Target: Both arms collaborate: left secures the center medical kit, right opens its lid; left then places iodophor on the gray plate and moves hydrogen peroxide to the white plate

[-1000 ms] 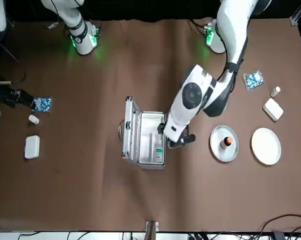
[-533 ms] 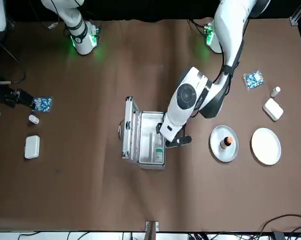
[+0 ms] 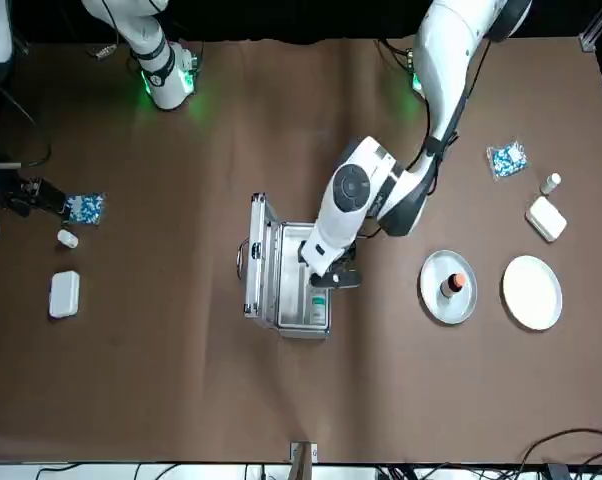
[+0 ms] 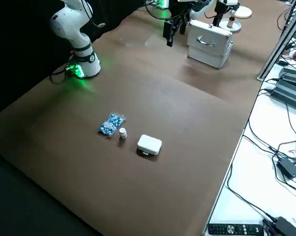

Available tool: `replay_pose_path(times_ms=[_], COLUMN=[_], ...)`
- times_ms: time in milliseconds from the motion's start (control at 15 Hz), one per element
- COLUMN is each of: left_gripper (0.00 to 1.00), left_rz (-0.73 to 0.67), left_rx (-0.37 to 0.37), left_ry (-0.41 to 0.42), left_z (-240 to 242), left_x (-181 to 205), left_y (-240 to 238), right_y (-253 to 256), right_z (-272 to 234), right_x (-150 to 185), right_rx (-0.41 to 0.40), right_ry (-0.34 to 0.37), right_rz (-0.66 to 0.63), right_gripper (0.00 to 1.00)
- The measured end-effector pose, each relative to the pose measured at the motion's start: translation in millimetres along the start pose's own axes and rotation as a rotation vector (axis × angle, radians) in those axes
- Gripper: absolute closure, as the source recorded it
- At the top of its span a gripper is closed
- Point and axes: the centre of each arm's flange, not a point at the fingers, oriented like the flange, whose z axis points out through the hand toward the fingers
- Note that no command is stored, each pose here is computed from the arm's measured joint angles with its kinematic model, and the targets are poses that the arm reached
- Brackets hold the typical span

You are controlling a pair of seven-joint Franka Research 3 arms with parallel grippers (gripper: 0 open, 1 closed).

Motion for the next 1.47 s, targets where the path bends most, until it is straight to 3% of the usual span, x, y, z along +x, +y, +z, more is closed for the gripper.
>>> replay_pose_path(times_ms=[133,333,467,667,1467], left_gripper=[0.03,0.31,0.36,0.58,0.54], left_rz=[0.04,0.064,0.065,0.062,0.081], left_rx=[-0.005,-0.005,-0.006,-0.011,-0.023], left_ry=[0.003,0.006,0.01,0.026,0.033], left_z=[4.0,4.7,3.1,-2.4,22.0], left_x=[-1.3,0.0,1.6,6.3,17.3], left_y=[2.9,2.2,1.6,0.9,-1.3], right_y=[-0.1,-0.3,-0.4,-2.3,10.3], right_z=[-0.9,-2.1,-3.7,-13.2,-24.0], right_x=[1.0,2.0,2.3,2.9,8.1], right_rx=[0.0,0.001,0.001,0.002,0.003], right_ry=[0.009,0.019,0.024,0.044,0.091], right_rz=[0.0,0.0,-0.001,-0.004,0.023], right_gripper=[0.01,0.01,0.01,0.01,0.01])
